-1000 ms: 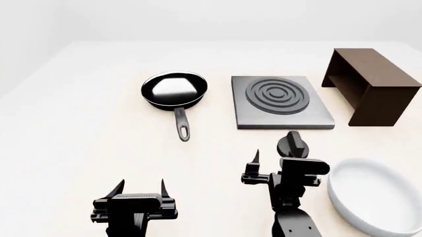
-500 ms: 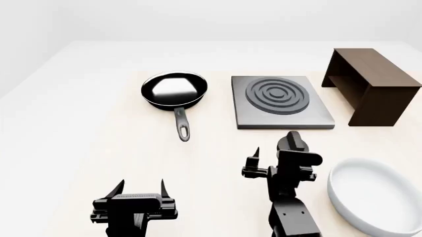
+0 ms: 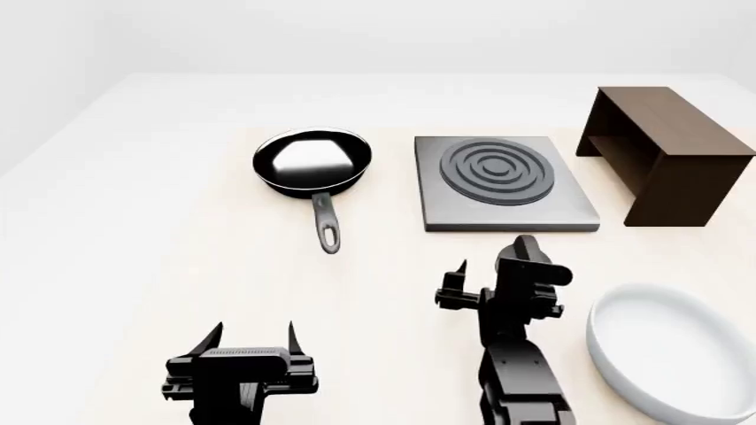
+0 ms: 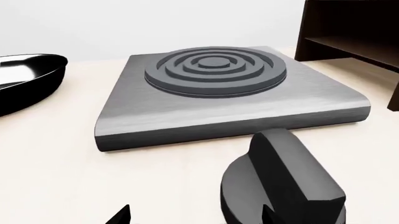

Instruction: Turn on the stove.

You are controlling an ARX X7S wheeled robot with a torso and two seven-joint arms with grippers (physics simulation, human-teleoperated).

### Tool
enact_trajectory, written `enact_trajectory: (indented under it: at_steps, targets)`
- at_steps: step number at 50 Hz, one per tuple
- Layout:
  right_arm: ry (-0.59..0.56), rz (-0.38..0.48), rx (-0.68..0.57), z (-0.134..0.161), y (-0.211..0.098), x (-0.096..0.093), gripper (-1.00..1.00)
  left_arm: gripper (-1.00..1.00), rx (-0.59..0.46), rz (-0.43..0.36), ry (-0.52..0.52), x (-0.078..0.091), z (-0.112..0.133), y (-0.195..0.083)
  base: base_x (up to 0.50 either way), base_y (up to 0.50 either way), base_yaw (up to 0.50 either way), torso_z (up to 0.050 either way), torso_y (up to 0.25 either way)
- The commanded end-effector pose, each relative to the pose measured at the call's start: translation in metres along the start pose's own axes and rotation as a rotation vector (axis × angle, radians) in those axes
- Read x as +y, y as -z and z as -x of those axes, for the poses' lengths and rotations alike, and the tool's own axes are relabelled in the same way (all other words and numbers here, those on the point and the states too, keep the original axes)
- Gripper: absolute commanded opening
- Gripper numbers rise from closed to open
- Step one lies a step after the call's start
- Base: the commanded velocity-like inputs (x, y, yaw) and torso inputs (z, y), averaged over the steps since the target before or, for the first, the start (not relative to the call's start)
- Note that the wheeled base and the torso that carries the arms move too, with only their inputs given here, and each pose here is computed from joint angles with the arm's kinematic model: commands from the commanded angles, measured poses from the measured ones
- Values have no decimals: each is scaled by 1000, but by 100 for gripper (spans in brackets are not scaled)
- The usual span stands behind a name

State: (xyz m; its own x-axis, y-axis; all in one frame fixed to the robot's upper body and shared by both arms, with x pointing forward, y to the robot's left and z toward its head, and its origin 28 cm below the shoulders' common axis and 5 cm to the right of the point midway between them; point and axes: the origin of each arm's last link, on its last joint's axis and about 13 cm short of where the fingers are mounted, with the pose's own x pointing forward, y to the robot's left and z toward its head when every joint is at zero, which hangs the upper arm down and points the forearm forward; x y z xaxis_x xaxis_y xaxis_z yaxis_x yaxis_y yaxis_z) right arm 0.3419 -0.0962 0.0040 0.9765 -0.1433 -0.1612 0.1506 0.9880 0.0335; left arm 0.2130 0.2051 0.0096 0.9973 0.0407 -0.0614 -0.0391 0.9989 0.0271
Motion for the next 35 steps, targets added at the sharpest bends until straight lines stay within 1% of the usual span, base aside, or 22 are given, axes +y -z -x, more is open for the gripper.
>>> enact_trajectory:
  at_steps: [1, 13, 35]
  targets:
    - [-3, -12, 35, -3, 1, 5, 100, 100, -28, 14, 14, -1, 1, -2, 0, 0, 0, 0, 0]
    - [-3, -16, 43, -5, -3, 6, 100, 100, -28, 14, 14, -1, 1, -1, 0, 0, 0, 0, 0]
    - [10, 10, 56, -8, -9, 10, 100, 100, -28, 15, 16, -1, 2, -3, 0, 0, 0, 0, 0]
